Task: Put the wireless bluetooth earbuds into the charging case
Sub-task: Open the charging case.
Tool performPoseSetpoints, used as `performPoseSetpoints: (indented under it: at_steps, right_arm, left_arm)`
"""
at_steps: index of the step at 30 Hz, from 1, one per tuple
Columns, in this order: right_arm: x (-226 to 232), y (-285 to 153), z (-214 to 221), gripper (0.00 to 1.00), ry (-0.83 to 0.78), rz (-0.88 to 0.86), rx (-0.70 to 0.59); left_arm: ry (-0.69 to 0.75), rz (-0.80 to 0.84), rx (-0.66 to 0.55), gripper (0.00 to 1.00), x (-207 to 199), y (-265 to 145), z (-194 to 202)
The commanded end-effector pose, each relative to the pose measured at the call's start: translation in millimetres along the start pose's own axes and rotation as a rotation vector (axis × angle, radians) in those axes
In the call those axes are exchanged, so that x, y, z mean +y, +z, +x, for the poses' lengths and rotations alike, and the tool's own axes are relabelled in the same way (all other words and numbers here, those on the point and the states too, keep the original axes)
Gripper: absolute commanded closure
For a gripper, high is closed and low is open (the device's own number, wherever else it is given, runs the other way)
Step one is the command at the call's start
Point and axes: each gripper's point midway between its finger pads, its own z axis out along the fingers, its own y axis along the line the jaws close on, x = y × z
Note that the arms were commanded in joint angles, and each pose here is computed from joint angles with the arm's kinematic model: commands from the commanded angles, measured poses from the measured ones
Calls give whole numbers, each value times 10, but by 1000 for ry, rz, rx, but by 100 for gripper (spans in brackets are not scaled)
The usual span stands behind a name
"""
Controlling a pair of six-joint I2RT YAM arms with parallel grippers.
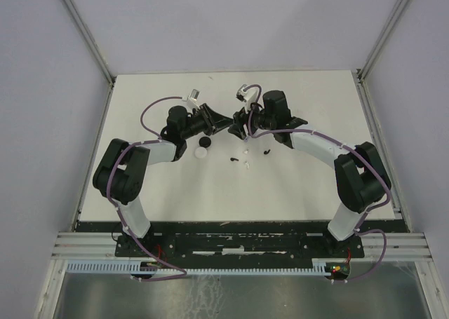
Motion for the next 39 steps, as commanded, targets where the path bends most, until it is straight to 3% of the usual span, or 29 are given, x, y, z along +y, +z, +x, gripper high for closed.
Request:
performPoseSetpoints:
  at_steps: [1, 6, 11, 13, 16, 24, 39]
  right_arm:
    - [-19, -144, -505, 24, -17, 34, -105]
    - [-120, -400, -595, 2, 11, 127, -124]
    - [-345, -798, -545, 1, 63, 308, -79]
    - [-588, -978, -506, 0, 139, 469, -60]
    - [-740, -1085, -449, 0, 245, 553, -9]
    - [-617, -898, -343, 1, 340, 469, 43]
    - [-391, -495, -307, 1, 354, 351, 73]
  left_arm:
    - [13, 85, 2, 97, -215, 2, -7]
    - [19, 56, -28, 97, -194, -1, -100]
    - [22, 36, -57, 97, -182, -20, -189]
    - [21, 33, -62, 97, -175, -26, -200]
    - [17, 30, -71, 97, -165, -27, -210]
    - [2, 32, -87, 97, -165, -30, -230]
    - [-20, 36, -86, 97, -193, -10, -237]
